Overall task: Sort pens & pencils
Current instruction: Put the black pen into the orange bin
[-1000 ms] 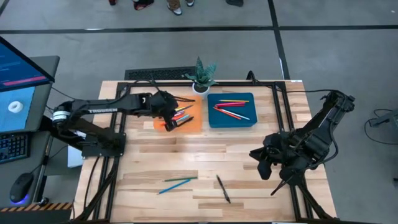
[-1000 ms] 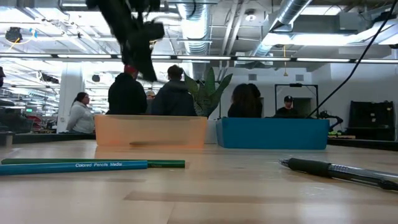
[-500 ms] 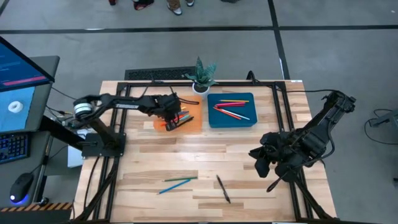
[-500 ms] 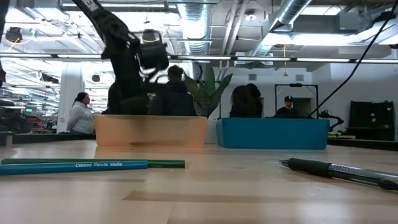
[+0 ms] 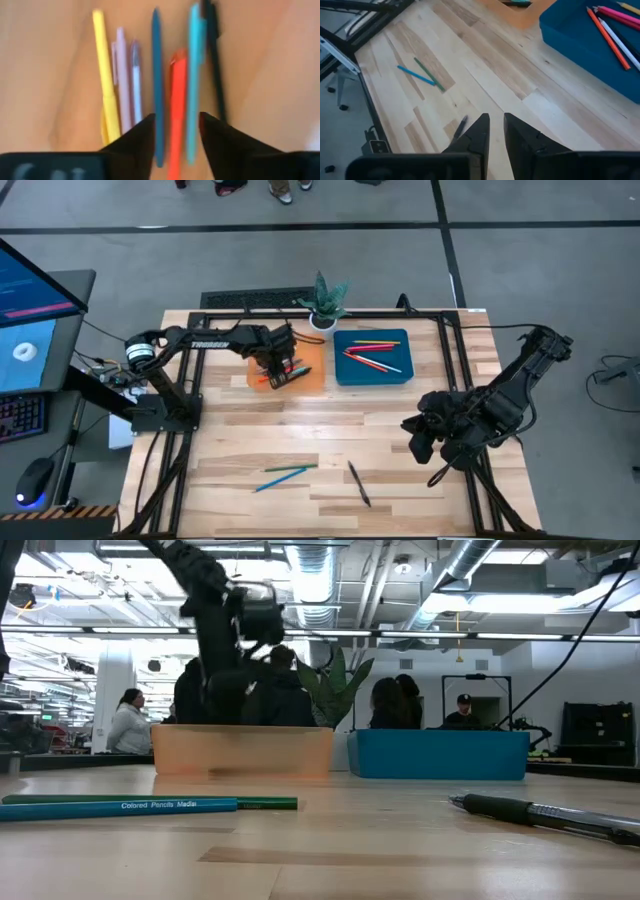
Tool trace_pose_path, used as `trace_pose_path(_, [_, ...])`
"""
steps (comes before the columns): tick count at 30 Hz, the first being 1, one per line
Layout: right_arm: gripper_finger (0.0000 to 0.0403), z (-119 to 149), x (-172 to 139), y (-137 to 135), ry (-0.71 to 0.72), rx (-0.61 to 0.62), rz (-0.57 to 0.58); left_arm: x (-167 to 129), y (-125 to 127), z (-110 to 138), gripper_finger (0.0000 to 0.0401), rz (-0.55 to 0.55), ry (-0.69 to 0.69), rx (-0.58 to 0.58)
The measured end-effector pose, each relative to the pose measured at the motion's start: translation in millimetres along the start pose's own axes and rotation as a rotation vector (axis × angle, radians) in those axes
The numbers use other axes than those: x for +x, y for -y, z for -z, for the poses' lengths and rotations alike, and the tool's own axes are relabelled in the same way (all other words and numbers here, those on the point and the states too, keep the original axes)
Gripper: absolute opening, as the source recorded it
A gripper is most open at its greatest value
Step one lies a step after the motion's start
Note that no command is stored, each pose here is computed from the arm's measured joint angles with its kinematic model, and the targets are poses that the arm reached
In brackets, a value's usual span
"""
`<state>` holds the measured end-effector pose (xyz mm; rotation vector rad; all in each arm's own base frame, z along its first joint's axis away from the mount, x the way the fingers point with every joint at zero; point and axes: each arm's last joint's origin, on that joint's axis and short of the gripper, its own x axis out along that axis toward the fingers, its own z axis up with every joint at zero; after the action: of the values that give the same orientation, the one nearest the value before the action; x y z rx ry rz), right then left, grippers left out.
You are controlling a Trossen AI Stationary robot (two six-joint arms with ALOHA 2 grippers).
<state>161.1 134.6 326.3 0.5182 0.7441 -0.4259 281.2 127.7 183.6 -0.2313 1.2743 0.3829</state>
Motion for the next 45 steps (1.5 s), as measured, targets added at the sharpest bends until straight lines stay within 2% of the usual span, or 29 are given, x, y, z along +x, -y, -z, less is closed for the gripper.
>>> trace_pose_path(6, [0.0099, -1, 12, -3, -0.05, 0.01, 0.037, -52, 17, -31, 0.0208, 0.05, 0.015, 0.01])
trace_pose_path(13, [0.0113, 10, 75, -23, -0.353, 0.016, 0.151, -131, 72, -51, 0.0221, 0.115, 0.088, 0.058])
trace_pose_path(20, [0.0114, 32, 140, -42, -0.436, 0.018, 0.218, -213, 142, -44, 0.0222, 0.176, 0.291, 0.089])
trace_pose_path(25, [0.0115, 46, 173, -56, -0.513, 0.008, 0.139, -253, 181, -23, 0.0222, 0.207, 0.424, 0.083])
trace_pose_path(30, [0.0142, 56, 195, -69, -0.574, 0.0, 0.093, -273, 209, 0, 0.0222, 0.239, 0.479, 0.055])
trace_pose_path(37, [0.0193, 51, 208, -91, -0.569, -0.021, 0.072, -281, 233, 27, 0.0222, 0.265, 0.473, 0.024])
trace_pose_path(45, [0.019, 67, 231, -99, -0.647, -0.046, 0.119, -285, 244, 42, 0.0222, 0.243, 0.502, 0.005])
